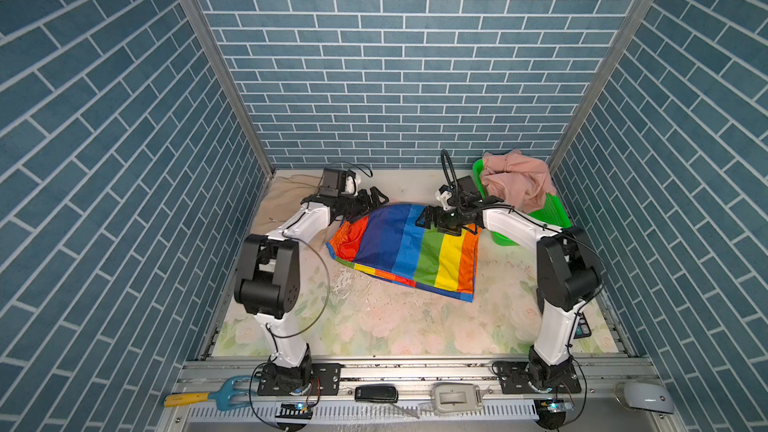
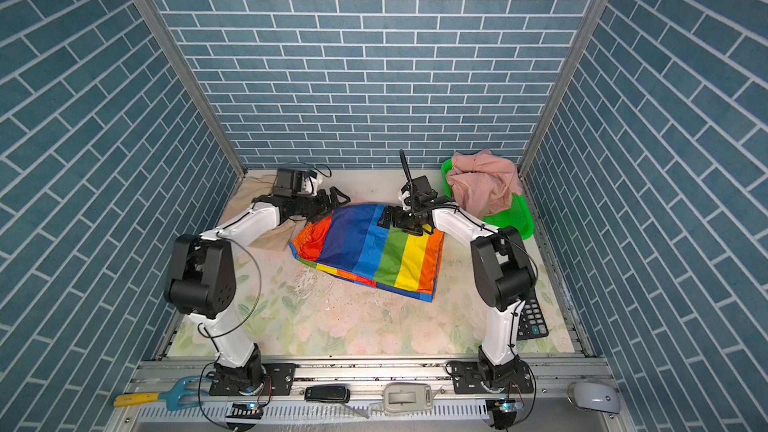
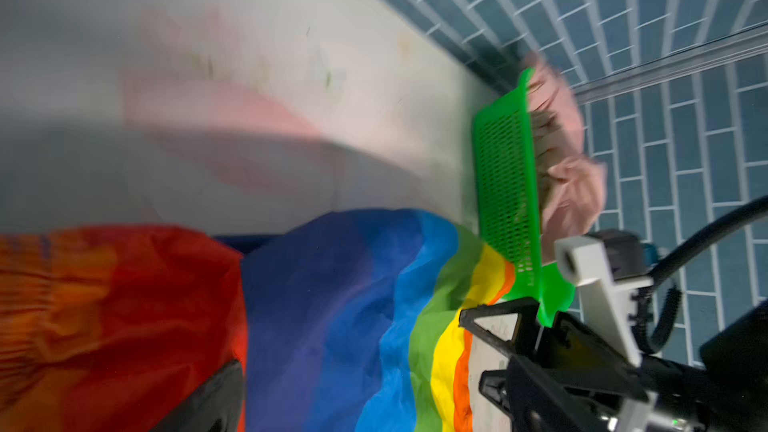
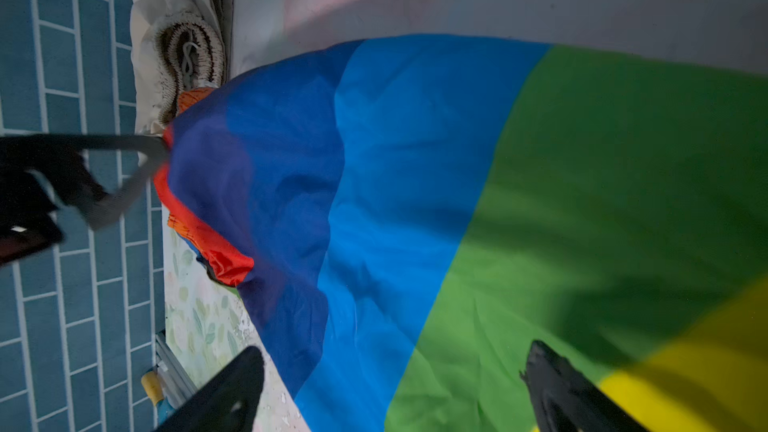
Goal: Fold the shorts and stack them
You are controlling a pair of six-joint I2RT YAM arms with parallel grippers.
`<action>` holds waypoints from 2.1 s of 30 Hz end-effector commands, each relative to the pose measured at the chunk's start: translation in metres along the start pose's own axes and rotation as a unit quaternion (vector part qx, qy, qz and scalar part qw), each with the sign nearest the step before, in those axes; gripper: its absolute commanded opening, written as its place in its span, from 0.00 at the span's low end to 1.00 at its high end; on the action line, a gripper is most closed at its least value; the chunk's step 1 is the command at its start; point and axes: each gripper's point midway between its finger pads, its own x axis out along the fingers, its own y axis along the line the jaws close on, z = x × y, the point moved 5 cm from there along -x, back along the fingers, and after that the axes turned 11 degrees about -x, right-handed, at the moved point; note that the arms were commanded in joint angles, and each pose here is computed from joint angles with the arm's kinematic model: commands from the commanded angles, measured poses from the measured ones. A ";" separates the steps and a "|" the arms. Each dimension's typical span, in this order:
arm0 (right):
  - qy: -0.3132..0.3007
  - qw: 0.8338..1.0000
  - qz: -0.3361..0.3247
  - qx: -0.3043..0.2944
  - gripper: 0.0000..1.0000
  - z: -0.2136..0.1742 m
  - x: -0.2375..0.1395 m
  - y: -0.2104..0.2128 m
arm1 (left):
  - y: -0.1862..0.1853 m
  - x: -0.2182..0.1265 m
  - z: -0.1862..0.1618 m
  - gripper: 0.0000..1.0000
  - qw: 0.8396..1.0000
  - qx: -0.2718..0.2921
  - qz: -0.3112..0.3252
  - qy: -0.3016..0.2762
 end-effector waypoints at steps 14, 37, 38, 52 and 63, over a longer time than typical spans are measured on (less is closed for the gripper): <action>0.043 0.999 -0.022 0.015 0.99 0.007 0.020 -0.085 | 0.105 0.033 0.048 1.00 0.993 -0.087 0.080 -0.015; -0.126 0.968 0.209 0.059 0.99 0.085 0.049 0.043 | -0.021 0.000 -0.068 1.00 0.980 -0.097 -0.163 -0.054; -0.128 0.966 0.215 0.065 0.99 0.087 0.053 0.043 | -0.017 0.002 -0.072 1.00 0.980 -0.100 -0.162 -0.056; -0.108 0.951 0.260 0.128 0.99 0.085 0.111 0.025 | 0.039 0.018 -0.114 1.00 0.988 -0.109 -0.100 -0.041; -0.079 0.970 0.192 0.127 0.99 0.079 0.122 -0.052 | 0.100 0.021 -0.150 0.99 0.991 -0.135 -0.027 -0.007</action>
